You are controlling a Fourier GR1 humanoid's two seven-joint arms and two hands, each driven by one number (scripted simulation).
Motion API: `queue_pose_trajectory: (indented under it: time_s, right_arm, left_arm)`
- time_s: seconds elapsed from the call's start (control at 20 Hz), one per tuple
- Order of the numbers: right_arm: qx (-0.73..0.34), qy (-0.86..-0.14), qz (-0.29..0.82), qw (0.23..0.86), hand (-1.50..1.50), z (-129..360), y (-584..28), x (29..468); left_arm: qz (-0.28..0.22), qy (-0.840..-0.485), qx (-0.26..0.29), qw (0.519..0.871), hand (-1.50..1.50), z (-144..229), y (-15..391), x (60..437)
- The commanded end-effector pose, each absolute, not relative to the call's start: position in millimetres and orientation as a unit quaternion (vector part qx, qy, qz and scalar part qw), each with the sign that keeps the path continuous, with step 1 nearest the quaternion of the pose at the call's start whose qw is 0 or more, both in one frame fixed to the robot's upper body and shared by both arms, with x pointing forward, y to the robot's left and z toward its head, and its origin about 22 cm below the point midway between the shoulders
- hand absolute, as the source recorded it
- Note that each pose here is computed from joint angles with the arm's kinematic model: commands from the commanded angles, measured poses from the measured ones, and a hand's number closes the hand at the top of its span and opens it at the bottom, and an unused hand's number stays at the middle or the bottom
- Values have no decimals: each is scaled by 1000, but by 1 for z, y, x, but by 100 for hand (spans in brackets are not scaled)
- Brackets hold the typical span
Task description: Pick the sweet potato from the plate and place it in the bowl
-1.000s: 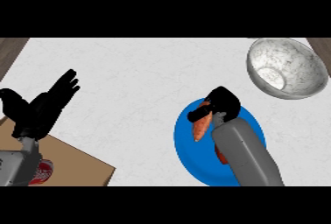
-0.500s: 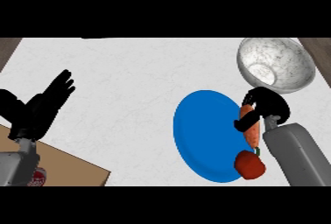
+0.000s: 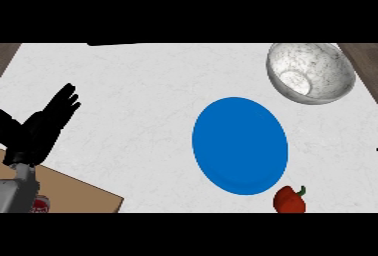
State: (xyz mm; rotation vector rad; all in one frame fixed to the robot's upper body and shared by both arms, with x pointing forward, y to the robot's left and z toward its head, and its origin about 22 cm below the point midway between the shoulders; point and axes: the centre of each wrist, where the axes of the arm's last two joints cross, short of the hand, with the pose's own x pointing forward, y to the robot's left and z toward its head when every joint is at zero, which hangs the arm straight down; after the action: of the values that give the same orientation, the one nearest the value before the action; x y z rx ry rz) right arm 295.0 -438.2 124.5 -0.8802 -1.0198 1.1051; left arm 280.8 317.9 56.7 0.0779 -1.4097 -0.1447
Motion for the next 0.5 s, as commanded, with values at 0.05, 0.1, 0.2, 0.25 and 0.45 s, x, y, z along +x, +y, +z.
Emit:
queue_pose_trajectory:
  time_s: [0.05,0.1,0.2,0.25,0.45]
  right_arm:
    - [-382,-511,498,587,150,204,-524,254]
    - [-384,-507,503,586,150,198,-542,239]
    - [-399,-517,498,570,150,226,-562,230]
    - [-397,-521,508,560,150,238,-569,218]
    - [-410,-541,490,547,150,272,-578,211]
  left_arm:
    - [-75,-654,37,752,0,63,312,284]
    - [-83,-651,34,754,0,67,313,286]
    - [-88,-657,25,748,0,52,301,288]
    - [-84,-654,22,751,0,78,309,296]
    - [-97,-654,18,750,0,62,310,292]
